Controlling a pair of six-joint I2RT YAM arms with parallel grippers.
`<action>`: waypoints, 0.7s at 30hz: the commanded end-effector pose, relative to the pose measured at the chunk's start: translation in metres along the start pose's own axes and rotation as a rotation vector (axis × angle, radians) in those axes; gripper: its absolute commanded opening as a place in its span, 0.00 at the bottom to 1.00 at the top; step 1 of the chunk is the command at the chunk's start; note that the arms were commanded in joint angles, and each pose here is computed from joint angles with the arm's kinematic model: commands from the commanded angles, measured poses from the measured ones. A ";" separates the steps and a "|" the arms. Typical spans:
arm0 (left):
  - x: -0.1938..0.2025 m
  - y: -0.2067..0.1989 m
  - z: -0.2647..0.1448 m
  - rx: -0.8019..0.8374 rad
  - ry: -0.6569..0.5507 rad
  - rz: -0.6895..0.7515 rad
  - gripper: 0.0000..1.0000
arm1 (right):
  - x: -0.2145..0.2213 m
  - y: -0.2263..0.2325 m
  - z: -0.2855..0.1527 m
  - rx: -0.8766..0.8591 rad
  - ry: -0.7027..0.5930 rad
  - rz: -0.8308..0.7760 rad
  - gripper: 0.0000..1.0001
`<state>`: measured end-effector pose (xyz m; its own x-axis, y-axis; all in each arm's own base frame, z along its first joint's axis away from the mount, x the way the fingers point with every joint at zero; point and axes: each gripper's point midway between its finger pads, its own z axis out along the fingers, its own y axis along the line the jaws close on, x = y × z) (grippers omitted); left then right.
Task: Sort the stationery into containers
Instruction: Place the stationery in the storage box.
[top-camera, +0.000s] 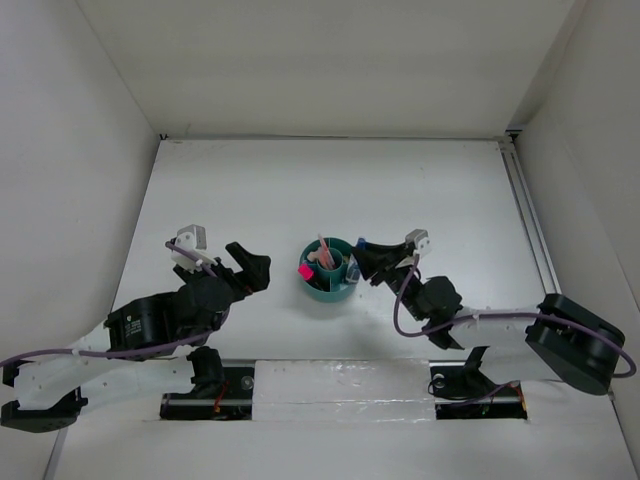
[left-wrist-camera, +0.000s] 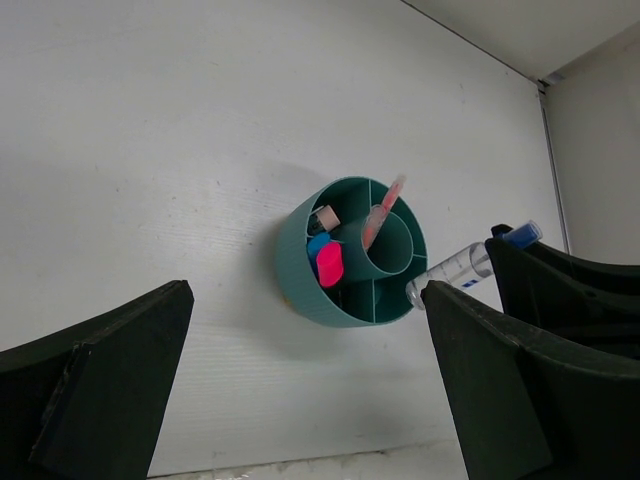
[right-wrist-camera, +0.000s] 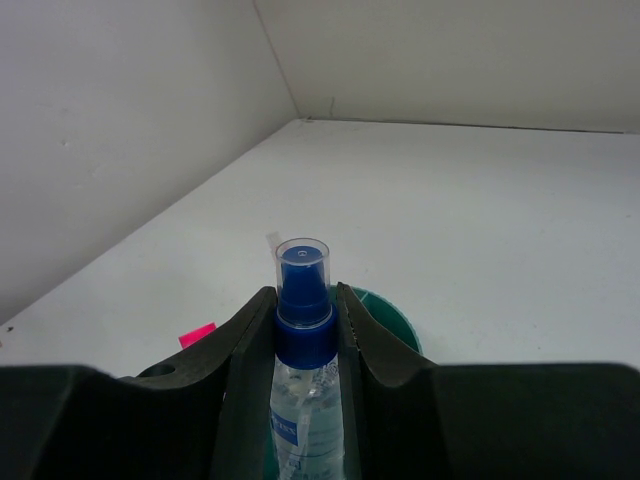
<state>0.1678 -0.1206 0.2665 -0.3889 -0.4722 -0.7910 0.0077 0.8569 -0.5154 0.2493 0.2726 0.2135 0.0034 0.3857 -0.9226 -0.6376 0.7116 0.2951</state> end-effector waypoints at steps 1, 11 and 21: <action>-0.002 0.000 -0.001 0.008 -0.009 -0.001 1.00 | -0.056 0.026 0.011 -0.088 -0.207 0.062 0.00; -0.002 -0.002 -0.001 0.017 -0.004 0.010 1.00 | -0.048 0.028 0.019 -0.095 -0.199 0.059 0.00; -0.003 -0.005 -0.001 0.027 -0.009 0.006 1.00 | -0.043 0.029 0.018 -0.102 -0.223 0.080 0.20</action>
<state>0.1679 -0.1216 0.2677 -0.3890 -0.4599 -0.7982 0.0212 0.8618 -0.5069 0.2570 0.2917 0.1724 -0.0666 0.2951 -0.9531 -0.6354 0.7240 0.2686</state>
